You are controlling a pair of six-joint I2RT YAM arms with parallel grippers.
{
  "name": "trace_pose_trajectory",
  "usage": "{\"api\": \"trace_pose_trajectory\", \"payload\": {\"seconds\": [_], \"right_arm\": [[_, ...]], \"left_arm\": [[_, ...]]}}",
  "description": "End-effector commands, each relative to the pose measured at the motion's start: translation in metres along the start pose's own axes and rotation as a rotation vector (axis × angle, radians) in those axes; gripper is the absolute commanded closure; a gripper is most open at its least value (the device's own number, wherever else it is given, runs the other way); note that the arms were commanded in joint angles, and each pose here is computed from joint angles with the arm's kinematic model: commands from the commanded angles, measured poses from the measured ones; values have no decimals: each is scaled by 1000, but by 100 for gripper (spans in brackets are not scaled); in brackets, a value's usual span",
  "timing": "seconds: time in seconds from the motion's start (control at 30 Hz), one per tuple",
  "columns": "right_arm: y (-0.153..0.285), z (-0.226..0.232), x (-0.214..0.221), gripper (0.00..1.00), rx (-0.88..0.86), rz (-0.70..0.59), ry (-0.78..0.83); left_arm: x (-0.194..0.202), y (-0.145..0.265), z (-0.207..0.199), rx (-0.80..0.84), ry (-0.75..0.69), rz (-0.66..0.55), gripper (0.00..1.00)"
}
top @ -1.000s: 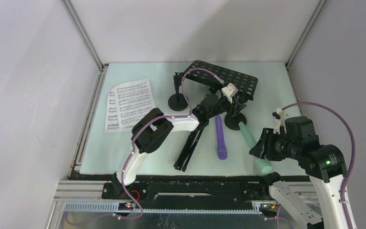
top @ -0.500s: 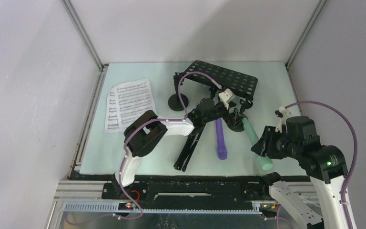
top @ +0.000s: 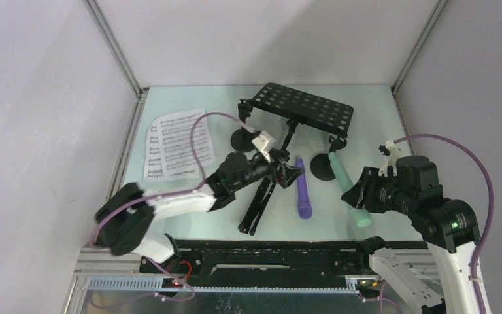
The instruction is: Pack up the instrument practice props
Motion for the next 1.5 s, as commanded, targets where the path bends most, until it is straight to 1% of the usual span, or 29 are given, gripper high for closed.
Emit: {"api": "trace_pose_trajectory", "payload": {"seconds": [0.0, 0.07, 0.13, 0.23, 0.27, 0.3, 0.33, 0.37, 0.5, 0.63, 0.83, 1.07, 1.3, 1.4, 1.43, 1.47], "right_arm": [[-27, 10, -12, 100, -23, 9, -40], [-44, 15, -14, 100, -7, 10, -42], [-63, 23, -11, 100, 26, 20, -22], [-94, 38, 2, 100, 97, 29, 22], [-104, 38, 3, 100, 144, 6, 21], [-113, 39, 6, 100, 179, -7, 10], [-122, 41, 12, 100, 195, -1, 7], [-132, 48, 14, 100, 182, -14, -3], [-169, 62, 29, 100, 175, 28, -4], [-197, 66, 33, 100, 204, 45, 30], [-227, 57, 34, 100, 263, 71, 45], [-243, 45, 40, 100, 341, 88, 60], [-276, 46, 45, 100, 309, 131, 80], [-287, 40, 47, 100, 321, 147, 102], [-291, 39, 48, 98, 323, 156, 122], [-294, 38, 50, 94, 317, 167, 144]], "left_arm": [[-30, 54, 13, -261, 75, 15, 0], [-41, 82, 22, -399, 64, 82, 0], [-43, 108, 30, -478, 52, 154, 0], [-58, 140, 31, -555, 57, 135, 0], [-66, 149, 29, -570, 65, 120, 0], [-69, 161, 29, -597, 70, 129, 0], [-79, 169, 27, -614, 70, 104, 0], [-83, 181, 27, -642, 59, 114, 0], [-103, 217, 24, -679, -11, 97, 0], [-108, 241, 24, -705, -76, 85, 0], [-102, 257, 28, -739, -73, 66, 0], [-93, 256, 30, -748, -56, 85, 0], [-88, 252, 34, -757, -69, 107, 0], [-84, 250, 35, -754, -71, 116, 0], [-83, 249, 36, -755, -73, 115, 0], [-82, 249, 37, -760, -72, 114, 0]]}}
Point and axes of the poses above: each gripper's point midway between its finger pads, its own y axis back along the fingers, its own z axis along the line the jaws close on, x = y × z, the point moved 4 cm from there along y, back along the fingers, and after that the axes turned 2 degrees about -y, right-handed, at the moved point
